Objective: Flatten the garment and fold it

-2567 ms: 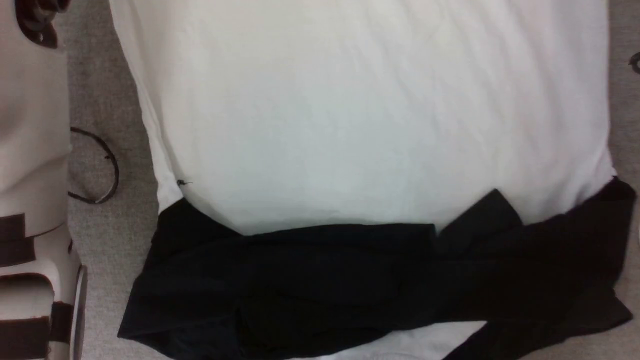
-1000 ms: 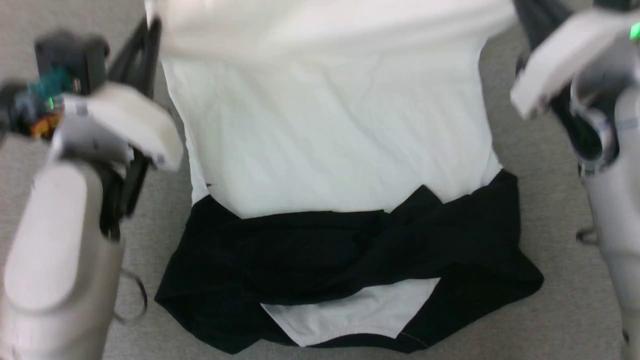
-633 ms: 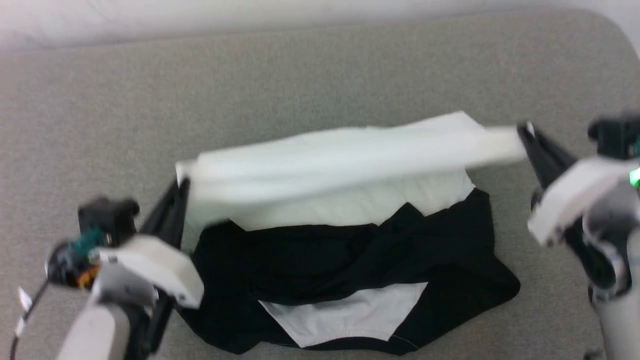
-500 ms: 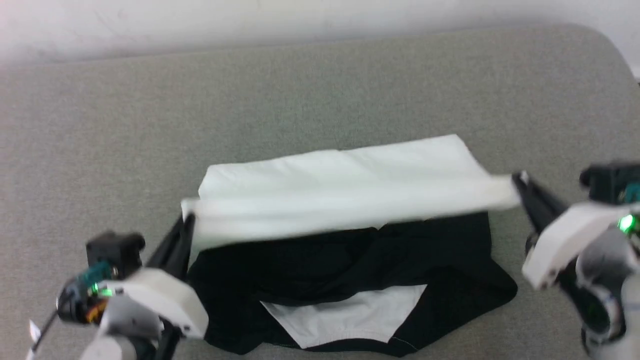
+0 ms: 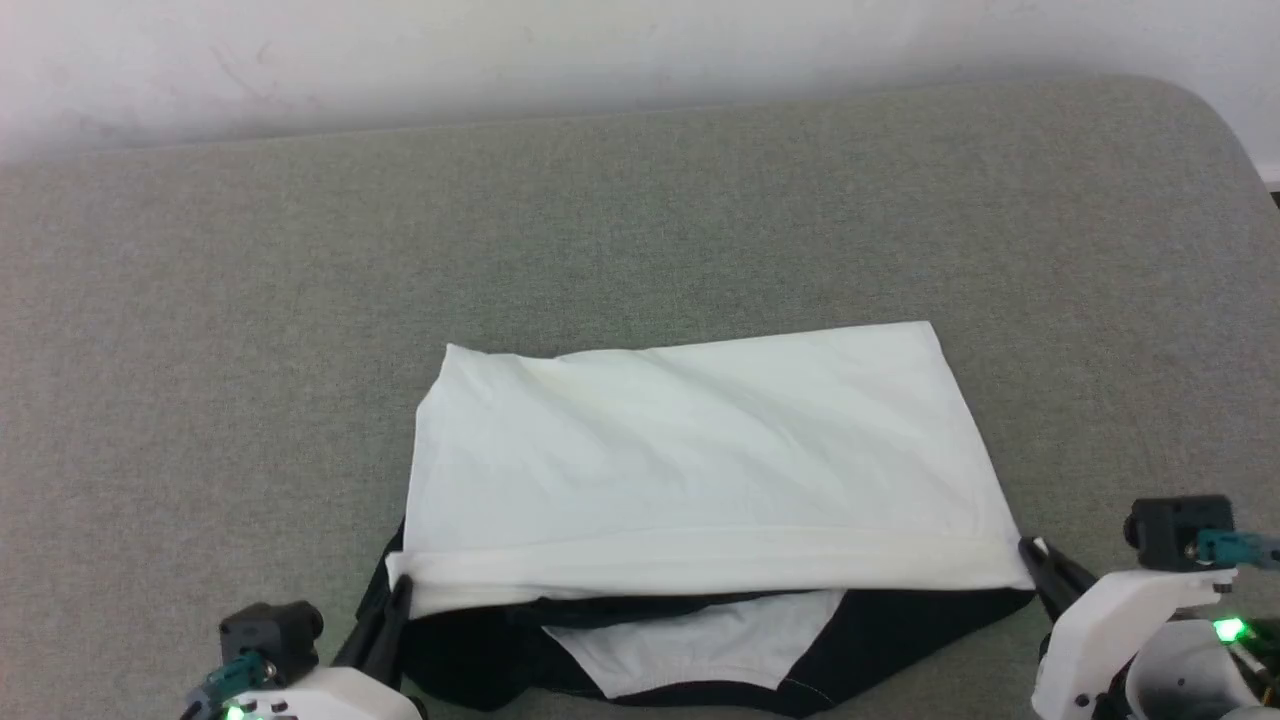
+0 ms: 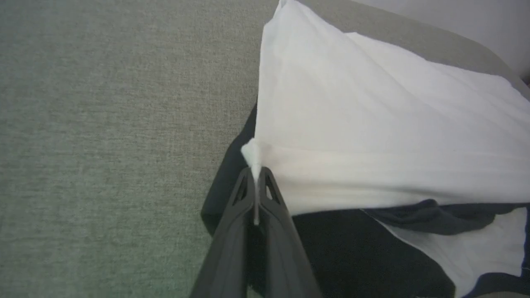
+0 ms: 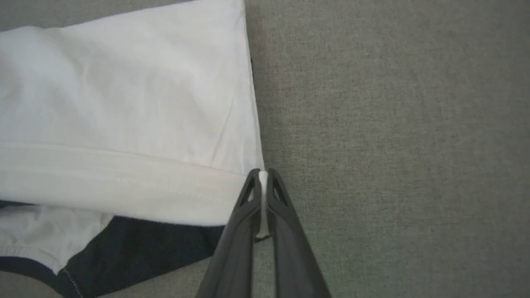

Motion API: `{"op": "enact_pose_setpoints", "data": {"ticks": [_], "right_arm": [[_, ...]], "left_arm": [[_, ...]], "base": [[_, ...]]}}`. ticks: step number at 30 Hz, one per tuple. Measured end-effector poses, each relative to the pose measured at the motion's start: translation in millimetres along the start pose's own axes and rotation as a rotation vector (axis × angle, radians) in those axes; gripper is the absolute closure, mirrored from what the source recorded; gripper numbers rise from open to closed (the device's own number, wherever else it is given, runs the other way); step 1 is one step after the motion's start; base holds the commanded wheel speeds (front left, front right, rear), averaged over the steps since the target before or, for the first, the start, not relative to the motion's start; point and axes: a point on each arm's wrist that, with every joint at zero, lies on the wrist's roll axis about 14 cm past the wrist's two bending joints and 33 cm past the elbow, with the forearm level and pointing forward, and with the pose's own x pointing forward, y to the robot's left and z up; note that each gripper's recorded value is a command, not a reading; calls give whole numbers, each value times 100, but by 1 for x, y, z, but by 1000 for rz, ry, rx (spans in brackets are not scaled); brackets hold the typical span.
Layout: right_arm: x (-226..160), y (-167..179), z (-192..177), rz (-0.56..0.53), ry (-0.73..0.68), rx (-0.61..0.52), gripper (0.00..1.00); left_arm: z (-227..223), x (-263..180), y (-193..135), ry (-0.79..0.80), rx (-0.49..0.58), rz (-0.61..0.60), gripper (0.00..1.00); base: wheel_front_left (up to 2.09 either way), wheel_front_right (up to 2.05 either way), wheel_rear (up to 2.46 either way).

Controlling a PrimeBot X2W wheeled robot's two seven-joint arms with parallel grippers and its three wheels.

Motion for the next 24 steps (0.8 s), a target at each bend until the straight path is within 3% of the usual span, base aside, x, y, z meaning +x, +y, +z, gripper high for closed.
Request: {"op": "enact_pose_setpoints", "data": {"ticks": [5,6,7,8,9,17,24], "right_arm": [[5,5,-26,7,77,15,100],[6,7,-29,11,88,19,100],[6,9,-33,16,98,22,67],[5,11,-35,20,101,23,20],[4,11,-36,22,103,26,0],[-15,0,-37,-14,79,39,0],[-30,-7,22,-22,-209,63,0]], "left_arm": [[-22,-2,2,50,-14,9,100],[-24,-2,2,52,-15,6,74],[-26,-3,2,52,-16,6,40],[-26,-4,2,49,-25,5,0],[-27,-5,3,46,-32,9,0],[-5,-22,14,-90,-51,47,0],[44,-36,16,-349,14,66,0]], "base": [[0,0,0],[0,0,0],[0,0,0],[0,0,0],[0,0,0],[0,0,0],[0,0,0]]}}
